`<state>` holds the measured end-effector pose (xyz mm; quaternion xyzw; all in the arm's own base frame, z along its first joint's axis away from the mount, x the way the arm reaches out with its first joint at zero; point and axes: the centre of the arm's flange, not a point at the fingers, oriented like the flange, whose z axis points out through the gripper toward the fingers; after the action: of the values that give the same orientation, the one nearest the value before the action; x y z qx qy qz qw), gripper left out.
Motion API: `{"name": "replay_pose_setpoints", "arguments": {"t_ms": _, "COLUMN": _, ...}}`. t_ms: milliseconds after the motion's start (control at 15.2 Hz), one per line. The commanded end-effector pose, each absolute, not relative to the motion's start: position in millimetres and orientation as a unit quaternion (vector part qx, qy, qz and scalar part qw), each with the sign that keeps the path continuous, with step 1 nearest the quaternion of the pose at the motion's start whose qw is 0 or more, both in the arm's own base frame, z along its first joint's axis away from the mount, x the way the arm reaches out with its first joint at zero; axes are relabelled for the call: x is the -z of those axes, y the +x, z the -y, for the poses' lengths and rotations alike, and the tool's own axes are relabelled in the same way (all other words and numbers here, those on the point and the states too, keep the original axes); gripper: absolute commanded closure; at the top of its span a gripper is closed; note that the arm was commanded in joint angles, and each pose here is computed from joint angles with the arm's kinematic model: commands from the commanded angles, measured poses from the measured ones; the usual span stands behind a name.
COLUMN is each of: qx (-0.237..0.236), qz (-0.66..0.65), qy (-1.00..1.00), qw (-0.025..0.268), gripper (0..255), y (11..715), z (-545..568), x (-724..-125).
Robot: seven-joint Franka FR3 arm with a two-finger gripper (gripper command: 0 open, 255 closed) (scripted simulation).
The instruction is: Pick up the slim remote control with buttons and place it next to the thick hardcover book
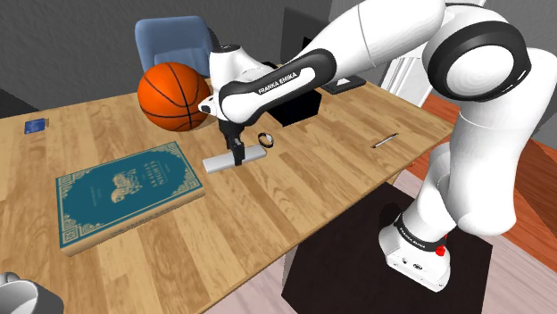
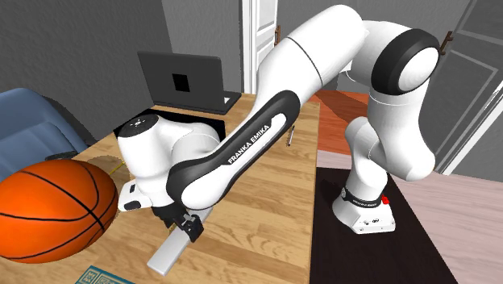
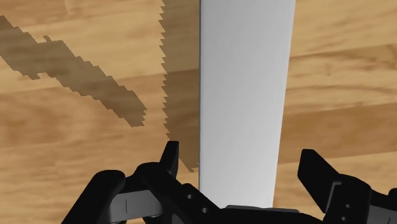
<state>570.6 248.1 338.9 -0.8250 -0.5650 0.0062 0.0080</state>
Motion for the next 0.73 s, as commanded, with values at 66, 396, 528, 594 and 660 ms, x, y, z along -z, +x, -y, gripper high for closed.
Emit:
{"name": "replay_pose_setpoints", "arguments": {"t_ms": 66, "qx": -0.006, "qz": 0.565, "qy": -0.825, "qw": 0.008, "gripper": 0, "y": 570.6, "z": -248.1, "x": -338.9}}
{"name": "replay_pose_setpoints", "arguments": {"t_ms": 396, "qx": -0.006, "qz": 0.565, "qy": -0.825, "qw": 0.008, "gripper": 0, "y": 571.5, "z": -247.8, "x": -388.9}}
{"name": "replay_pose_setpoints", "arguments": {"t_ms": 528, "qx": -0.006, "qz": 0.565, "qy": -0.825, "qw": 0.008, "gripper": 0, "y": 571.5, "z": -247.8, "x": -388.9}}
{"name": "replay_pose_setpoints", "arguments": {"t_ms": 594, "qx": -0.006, "qz": 0.565, "qy": -0.825, "qw": 0.008, "gripper": 0, "y": 571.5, "z": -247.8, "x": -388.9}}
{"name": "replay_pose_setpoints", "arguments": {"t_ms": 660, "qx": -0.006, "qz": 0.565, "qy": -0.825, "qw": 0.008, "gripper": 0, "y": 571.5, "z": -247.8, "x": -388.9}}
